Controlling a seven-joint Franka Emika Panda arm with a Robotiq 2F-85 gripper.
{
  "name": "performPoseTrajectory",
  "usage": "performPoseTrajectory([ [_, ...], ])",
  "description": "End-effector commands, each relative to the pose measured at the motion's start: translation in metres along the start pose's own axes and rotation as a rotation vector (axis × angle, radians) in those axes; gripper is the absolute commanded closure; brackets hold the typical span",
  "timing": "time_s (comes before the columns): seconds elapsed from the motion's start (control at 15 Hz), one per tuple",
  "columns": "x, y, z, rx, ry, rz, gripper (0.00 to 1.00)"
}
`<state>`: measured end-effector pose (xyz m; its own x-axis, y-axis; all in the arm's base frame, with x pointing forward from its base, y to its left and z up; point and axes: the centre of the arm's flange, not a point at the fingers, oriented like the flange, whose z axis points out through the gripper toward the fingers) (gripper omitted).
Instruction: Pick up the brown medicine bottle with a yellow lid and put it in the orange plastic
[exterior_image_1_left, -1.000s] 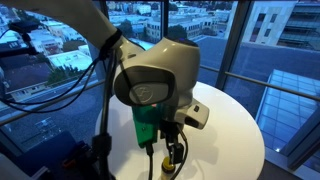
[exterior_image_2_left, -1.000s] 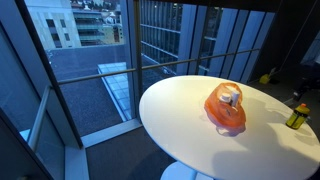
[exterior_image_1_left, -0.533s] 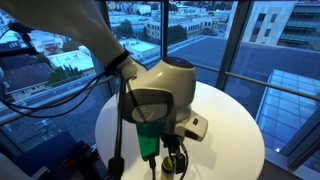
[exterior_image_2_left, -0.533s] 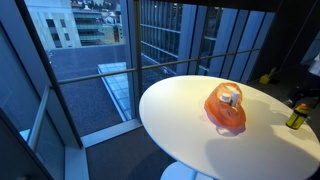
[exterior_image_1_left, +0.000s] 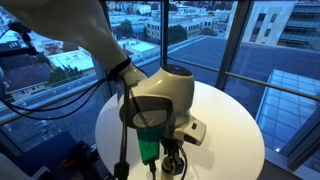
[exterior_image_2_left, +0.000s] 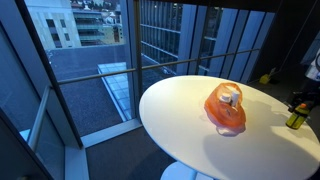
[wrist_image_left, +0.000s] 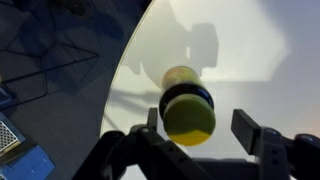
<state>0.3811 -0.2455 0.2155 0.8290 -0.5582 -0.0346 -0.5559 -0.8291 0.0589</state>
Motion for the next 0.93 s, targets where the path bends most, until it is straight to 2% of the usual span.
performPoseTrajectory([
  [0.0, -0.001, -0.003, -0.006, -0.021, 0.000, 0.007, 0.27],
  [0.27, -0.001, -0.008, -0.011, -0.027, 0.004, 0.004, 0.50],
  [0.33, 0.000, -0.011, -0.012, -0.027, 0.004, 0.001, 0.66],
  [0.4, 0.001, -0.012, -0.014, -0.028, 0.008, 0.000, 0.72],
  [0.67, 0.006, -0.027, -0.023, -0.020, 0.013, -0.020, 0.81],
  [0.87, 0.009, -0.046, -0.029, -0.020, 0.011, -0.050, 0.81],
])
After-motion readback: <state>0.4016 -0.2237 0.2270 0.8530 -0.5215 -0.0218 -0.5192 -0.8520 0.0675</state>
